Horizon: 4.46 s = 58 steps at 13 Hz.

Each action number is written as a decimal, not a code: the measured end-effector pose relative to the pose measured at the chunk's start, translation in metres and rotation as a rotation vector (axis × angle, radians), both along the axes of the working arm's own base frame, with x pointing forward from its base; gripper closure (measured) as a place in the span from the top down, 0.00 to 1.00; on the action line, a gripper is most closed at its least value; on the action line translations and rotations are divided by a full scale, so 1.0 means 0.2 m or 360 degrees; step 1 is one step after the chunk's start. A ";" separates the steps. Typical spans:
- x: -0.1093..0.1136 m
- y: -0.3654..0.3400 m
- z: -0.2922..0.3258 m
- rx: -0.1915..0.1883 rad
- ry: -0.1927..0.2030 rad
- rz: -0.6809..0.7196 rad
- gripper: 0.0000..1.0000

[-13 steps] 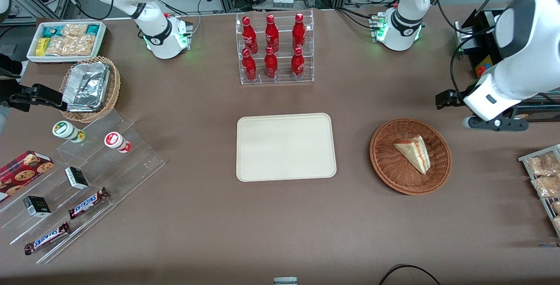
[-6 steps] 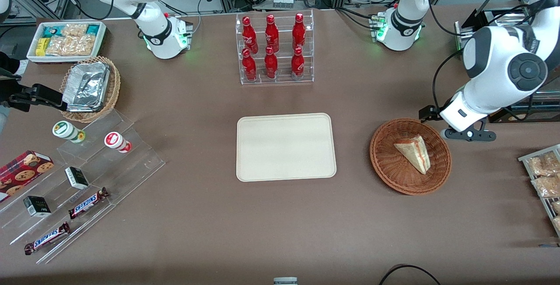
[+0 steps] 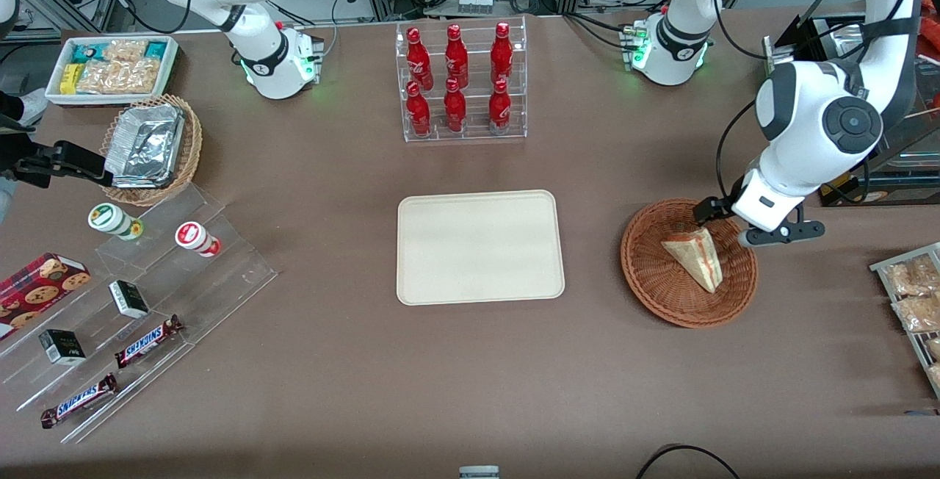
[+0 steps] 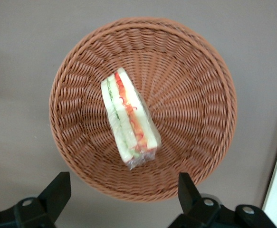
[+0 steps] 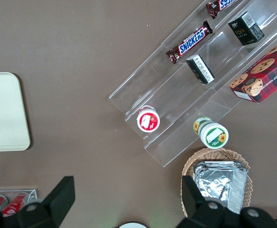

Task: Place sandwich from basket to tray
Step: 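Lower the open left gripper around the wrapped sandwich, then close the left gripper on the sandwich and lift it, then carry the sandwich with the left gripper over the white tray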

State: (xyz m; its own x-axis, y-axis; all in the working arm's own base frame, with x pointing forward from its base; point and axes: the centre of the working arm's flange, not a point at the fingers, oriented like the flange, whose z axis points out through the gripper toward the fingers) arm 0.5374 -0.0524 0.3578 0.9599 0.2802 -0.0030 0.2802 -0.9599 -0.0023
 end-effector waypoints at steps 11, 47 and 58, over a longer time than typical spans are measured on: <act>0.03 -0.05 -0.26 -0.0001 0.0069 0.0481 1.00; 0.08 -1.21 -0.03 0.0086 0.0303 0.0012 0.16; -0.03 -2.05 -0.29 -0.0086 0.0171 -0.0138 0.16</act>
